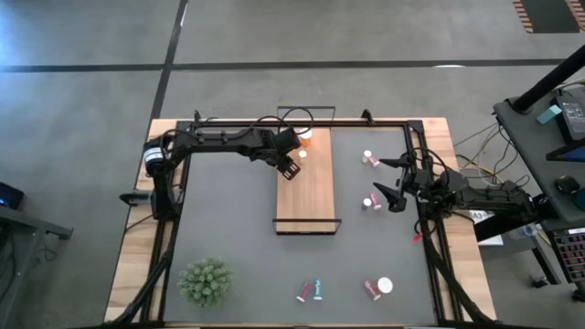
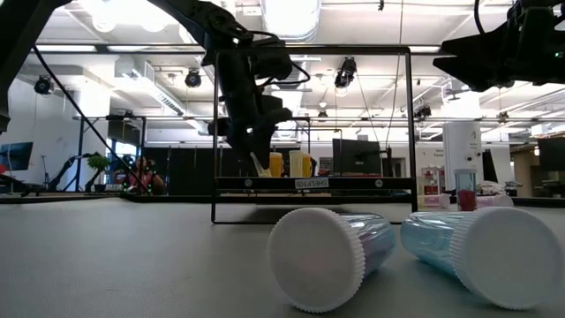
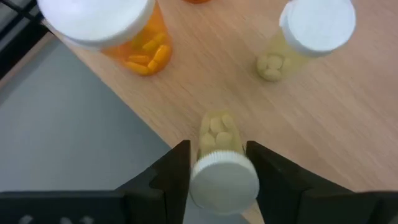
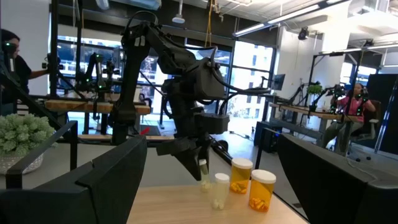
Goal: Pick and place medicine bottles onto shelf by color
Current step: Put the bottom yellow pill bottle on the shelf aligned with the other yellow pill bottle
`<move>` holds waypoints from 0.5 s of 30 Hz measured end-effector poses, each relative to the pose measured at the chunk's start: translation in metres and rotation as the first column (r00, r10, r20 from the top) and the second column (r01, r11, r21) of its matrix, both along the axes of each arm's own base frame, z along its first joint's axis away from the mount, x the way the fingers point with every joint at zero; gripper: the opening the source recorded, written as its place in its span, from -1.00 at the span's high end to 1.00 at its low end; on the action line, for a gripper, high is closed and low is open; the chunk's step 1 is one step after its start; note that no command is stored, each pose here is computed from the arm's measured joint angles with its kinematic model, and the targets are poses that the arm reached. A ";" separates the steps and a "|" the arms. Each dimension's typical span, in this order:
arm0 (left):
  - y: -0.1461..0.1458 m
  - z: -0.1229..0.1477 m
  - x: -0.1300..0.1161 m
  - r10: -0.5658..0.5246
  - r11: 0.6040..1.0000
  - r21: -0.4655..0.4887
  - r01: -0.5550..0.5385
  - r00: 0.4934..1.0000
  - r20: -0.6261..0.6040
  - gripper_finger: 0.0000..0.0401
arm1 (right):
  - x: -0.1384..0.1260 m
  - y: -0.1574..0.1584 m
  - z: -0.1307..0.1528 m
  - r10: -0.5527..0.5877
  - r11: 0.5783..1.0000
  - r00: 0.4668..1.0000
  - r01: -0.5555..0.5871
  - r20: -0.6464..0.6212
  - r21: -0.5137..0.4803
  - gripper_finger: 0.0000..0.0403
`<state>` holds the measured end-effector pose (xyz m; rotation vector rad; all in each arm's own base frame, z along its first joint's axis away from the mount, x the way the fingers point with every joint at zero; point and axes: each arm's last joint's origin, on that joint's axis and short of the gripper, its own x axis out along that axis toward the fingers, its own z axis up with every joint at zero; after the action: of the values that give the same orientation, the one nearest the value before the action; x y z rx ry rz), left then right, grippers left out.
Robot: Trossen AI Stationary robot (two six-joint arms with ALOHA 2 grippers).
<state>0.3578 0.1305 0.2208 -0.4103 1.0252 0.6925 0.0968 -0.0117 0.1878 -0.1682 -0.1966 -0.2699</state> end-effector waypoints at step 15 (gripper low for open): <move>0.000 0.000 -0.001 0.008 1.000 0.009 -0.008 1.000 -0.007 0.12 | 0.000 0.000 0.000 0.000 1.000 1.000 0.000 0.000 0.000 -0.74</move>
<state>0.3573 0.1309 0.2208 -0.4046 1.0270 0.7064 0.0968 -0.0118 0.1878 -0.1680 -0.1965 -0.2700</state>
